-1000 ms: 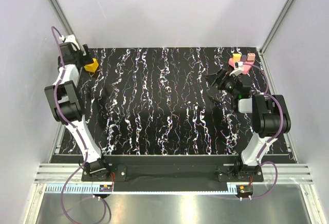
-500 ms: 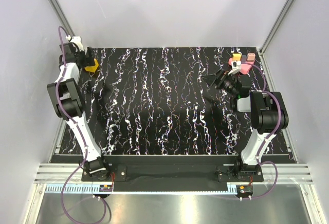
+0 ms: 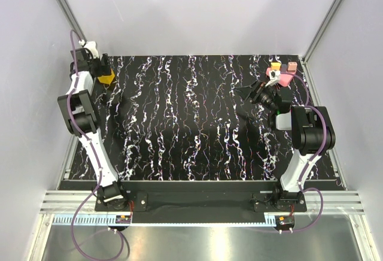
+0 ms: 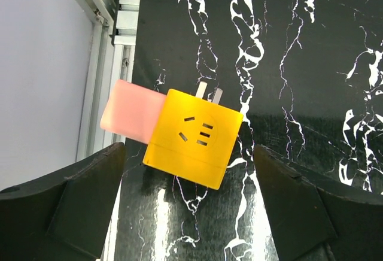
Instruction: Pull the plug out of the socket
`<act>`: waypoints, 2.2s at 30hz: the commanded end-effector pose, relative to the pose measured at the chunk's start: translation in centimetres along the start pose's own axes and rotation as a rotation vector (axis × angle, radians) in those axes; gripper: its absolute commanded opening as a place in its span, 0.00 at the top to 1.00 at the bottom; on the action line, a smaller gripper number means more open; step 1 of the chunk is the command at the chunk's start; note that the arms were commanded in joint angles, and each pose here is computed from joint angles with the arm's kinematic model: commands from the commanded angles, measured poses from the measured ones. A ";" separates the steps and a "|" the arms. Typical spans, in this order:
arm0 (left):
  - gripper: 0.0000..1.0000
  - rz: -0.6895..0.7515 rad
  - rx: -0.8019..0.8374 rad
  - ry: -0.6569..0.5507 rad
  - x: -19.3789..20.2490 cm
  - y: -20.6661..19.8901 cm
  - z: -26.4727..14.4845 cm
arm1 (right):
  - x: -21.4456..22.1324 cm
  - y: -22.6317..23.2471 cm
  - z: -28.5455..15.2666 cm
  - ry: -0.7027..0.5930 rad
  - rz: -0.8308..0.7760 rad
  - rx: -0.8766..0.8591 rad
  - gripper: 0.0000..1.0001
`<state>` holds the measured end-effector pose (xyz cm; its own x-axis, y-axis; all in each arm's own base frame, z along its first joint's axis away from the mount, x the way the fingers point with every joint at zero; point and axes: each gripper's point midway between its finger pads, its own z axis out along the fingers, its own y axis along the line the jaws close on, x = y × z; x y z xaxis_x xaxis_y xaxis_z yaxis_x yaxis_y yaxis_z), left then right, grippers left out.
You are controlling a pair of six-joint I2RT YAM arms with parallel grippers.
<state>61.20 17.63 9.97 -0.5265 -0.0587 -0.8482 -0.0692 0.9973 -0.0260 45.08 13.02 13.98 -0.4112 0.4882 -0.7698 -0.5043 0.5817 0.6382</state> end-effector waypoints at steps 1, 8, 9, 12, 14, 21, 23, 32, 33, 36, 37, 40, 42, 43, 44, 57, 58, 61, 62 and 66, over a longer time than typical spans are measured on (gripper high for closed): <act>0.07 0.031 0.029 -0.050 -2.1 -0.6 0.2 | -1.7 1.4 0.7 -0.035 -0.057 -0.064 0.00; 0.08 0.040 0.032 -0.043 -1.7 -1.1 1.2 | -1.6 1.4 0.9 -0.027 -0.046 -0.075 0.00; 0.08 0.041 0.030 -0.044 -1.7 -1.1 1.2 | -1.5 1.4 1.0 -0.023 -0.044 -0.076 0.00; 0.09 0.054 0.029 -0.046 -1.9 -1.4 1.5 | -1.4 1.4 1.0 -0.020 -0.038 -0.078 0.00; 0.09 0.059 0.025 -0.048 -2.0 -1.6 1.6 | -1.5 1.4 1.1 -0.022 -0.040 -0.082 0.00; 0.09 0.070 0.009 -0.051 -2.4 -1.2 1.7 | -1.4 1.5 1.0 -0.018 -0.034 -0.089 0.00; 0.06 0.082 0.005 -0.049 -2.3 -1.0 1.8 | -1.4 1.5 1.0 -0.018 -0.034 -0.091 0.00; 0.01 0.118 -0.006 -0.025 -2.1 -0.6 2.2 | -1.4 1.6 1.1 -0.016 -0.031 -0.100 0.00; 0.01 0.120 -0.008 -0.023 -2.0 -0.4 2.3 | -1.4 1.6 1.1 -0.015 -0.028 -0.101 0.00; 0.04 0.124 -0.005 -0.022 -2.1 -0.5 2.3 | -1.3 1.6 1.2 -0.014 -0.023 -0.103 0.00; 0.04 0.127 -0.001 -0.021 -2.1 -0.6 2.2 | -1.4 1.7 1.2 -0.016 -0.026 -0.106 0.00; 0.03 0.128 0.001 -0.005 -1.8 -0.6 2.2 | -1.4 1.7 1.2 -0.017 -0.025 -0.108 0.00; 0.03 0.130 0.004 0.013 -1.3 -0.6 2.2 | -1.4 1.8 1.2 -0.018 -0.025 -0.113 0.00; 0.03 0.131 0.005 0.018 -1.2 -0.6 2.2 | -1.5 1.8 1.2 -0.019 -0.022 -0.114 0.00; 0.03 0.129 0.004 0.025 -1.0 -0.6 2.3 | -1.4 1.8 1.2 -0.018 -0.021 -0.115 0.00; 0.02 0.139 -0.016 0.081 0.3 -0.1 2.1 | -1.3 1.9 1.2 -0.017 -0.012 -0.127 0.00; 0.02 0.142 -0.012 0.079 0.1 -0.2 2.0 | -1.3 2.0 1.2 -0.016 -0.011 -0.129 0.00; 0.07 0.144 -0.010 0.079 0.1 -0.2 2.0 | -1.4 1.9 1.3 -0.018 -0.006 -0.133 0.00; 0.09 0.146 -0.007 0.080 0.2 -0.4 2.0 | -1.3 1.9 1.3 -0.017 -0.004 -0.134 0.00; 0.19 0.153 -0.013 0.083 0.2 -0.4 2.0 | -1.3 2.0 1.3 -0.016 -0.005 -0.136 0.00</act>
<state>61.90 16.91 7.25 -0.6282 0.0574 -0.7759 0.0077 0.9977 0.0676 45.28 13.86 14.21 -0.4496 0.5110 -0.7326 -0.5309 0.5067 0.6792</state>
